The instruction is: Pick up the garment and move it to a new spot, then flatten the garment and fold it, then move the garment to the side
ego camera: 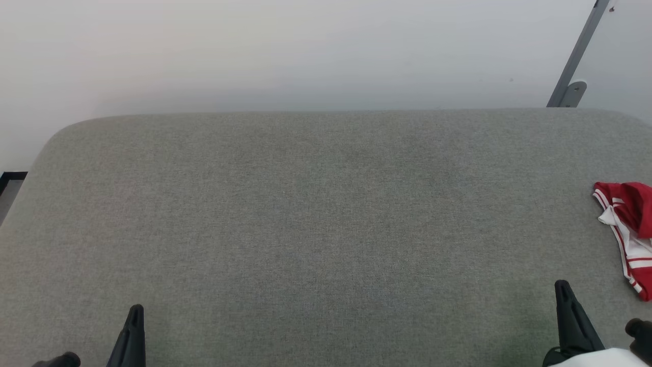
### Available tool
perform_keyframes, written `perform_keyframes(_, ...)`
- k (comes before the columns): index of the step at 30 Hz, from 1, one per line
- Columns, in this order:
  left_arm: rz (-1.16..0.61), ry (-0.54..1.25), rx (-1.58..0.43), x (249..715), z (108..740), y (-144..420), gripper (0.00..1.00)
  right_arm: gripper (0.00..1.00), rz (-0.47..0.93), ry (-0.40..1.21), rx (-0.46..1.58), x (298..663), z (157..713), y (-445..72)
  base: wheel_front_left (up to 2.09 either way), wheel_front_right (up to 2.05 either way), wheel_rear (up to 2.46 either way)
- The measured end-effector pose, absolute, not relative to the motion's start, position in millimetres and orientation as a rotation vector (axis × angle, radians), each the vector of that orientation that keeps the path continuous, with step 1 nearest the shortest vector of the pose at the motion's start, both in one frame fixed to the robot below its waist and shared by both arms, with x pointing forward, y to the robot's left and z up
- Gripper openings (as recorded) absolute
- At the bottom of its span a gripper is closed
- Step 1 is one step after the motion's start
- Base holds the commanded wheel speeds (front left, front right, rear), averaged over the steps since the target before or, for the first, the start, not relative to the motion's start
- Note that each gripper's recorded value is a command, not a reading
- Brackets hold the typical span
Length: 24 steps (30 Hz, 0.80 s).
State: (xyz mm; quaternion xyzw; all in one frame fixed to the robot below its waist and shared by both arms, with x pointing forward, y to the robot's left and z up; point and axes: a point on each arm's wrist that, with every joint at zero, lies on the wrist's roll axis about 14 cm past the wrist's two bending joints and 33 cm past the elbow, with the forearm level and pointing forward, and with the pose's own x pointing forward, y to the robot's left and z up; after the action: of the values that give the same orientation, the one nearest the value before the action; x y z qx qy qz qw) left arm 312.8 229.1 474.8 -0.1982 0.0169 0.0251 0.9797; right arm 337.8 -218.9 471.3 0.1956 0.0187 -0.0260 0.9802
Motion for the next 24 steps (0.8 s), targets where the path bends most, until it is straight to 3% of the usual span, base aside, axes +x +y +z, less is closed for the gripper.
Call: perform_keyframes(24, 0.099, 0.034, -0.758, 335, 477, 229, 0.00, 0.00, -0.096, 0.041, 0.753, 354, 476, -219, 0.00, 0.00, 0.00)
